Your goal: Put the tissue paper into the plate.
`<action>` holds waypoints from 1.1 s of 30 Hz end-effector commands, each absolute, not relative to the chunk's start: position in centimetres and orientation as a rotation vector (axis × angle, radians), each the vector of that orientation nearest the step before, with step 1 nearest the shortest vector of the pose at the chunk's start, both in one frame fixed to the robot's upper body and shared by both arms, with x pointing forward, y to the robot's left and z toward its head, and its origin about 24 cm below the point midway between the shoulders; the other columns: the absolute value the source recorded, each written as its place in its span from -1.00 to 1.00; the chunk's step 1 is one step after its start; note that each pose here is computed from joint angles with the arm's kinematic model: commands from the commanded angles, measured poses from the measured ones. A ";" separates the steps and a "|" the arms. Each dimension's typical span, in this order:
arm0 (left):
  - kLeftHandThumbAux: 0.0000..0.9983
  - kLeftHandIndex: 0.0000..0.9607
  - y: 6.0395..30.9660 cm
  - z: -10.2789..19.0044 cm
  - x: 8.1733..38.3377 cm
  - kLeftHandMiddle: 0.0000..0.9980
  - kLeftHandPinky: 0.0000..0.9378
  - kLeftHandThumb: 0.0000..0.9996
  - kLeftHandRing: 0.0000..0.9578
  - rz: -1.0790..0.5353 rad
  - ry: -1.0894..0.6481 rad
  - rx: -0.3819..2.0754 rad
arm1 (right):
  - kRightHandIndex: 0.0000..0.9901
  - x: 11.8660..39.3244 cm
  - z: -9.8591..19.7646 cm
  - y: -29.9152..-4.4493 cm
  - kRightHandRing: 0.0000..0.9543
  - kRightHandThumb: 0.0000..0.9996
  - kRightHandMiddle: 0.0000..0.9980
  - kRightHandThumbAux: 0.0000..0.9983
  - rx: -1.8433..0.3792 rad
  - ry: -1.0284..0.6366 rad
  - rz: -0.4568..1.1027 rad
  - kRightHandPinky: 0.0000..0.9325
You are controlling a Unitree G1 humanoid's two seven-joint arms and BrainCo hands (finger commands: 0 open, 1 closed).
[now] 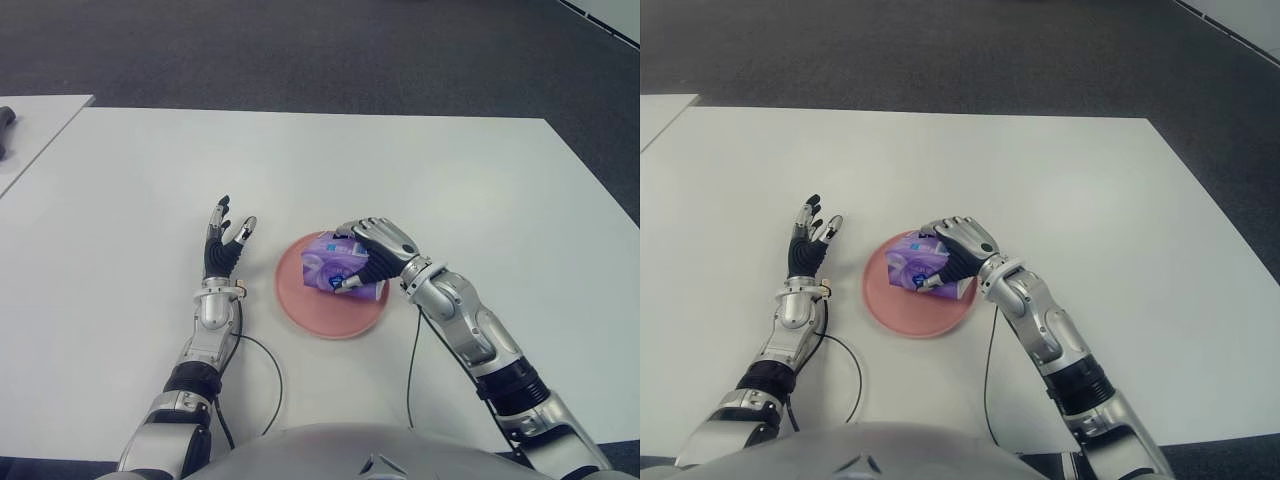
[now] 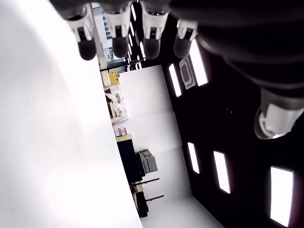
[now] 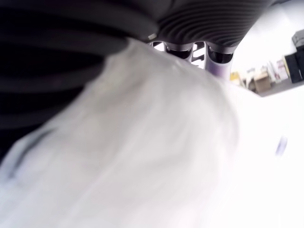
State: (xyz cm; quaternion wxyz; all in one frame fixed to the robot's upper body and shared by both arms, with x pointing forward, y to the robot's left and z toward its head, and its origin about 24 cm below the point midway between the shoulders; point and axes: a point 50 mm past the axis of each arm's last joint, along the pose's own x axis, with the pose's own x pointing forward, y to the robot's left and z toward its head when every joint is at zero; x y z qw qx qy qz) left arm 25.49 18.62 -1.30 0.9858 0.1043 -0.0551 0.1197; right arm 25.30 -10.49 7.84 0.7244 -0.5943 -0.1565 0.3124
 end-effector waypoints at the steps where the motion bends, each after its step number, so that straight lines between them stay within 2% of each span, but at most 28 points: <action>1: -0.14 -1.00 18.5 -1.8 25.1 -1.00 -1.00 -1.00 -1.00 0.238 -0.083 0.209 | -0.92 24.9 6.0 -11.1 -0.92 -0.45 -0.92 -0.05 -1.428 -0.215 0.813 -0.92; 4: -0.13 -1.00 18.6 -1.8 25.1 -1.00 -1.00 -1.00 -1.00 0.238 -0.081 0.211 | -0.97 24.8 6.0 -11.1 -0.98 -0.53 -0.98 -0.09 -1.451 -0.217 0.827 -0.98; 8: -0.12 -1.00 18.6 -1.8 25.1 -1.00 -1.00 -1.00 -1.00 0.241 -0.076 0.210 | -1.00 24.5 6.0 -11.1 -1.00 -0.78 -1.00 -0.19 -1.492 -0.228 0.840 -1.00; 14: -0.13 -1.00 18.6 -1.7 25.1 -1.00 -1.00 -1.00 -1.00 0.243 -0.073 0.210 | -1.00 24.2 5.9 -11.1 -1.00 -0.91 -1.00 -0.19 -1.514 -0.210 0.848 -1.00; 19: -0.12 -1.00 18.5 -1.7 25.1 -1.00 -1.00 -1.00 -1.00 0.245 -0.073 0.209 | -1.00 23.9 5.4 -11.1 -1.00 -1.00 -1.00 -0.16 -1.523 -0.165 0.880 -1.00; 33: -0.09 -1.00 18.4 -1.7 25.0 -1.00 -1.00 -1.00 -1.00 0.249 -0.084 0.213 | -1.00 23.6 4.9 -11.5 -1.00 -1.00 -1.00 -0.14 -1.513 -0.144 0.858 -1.00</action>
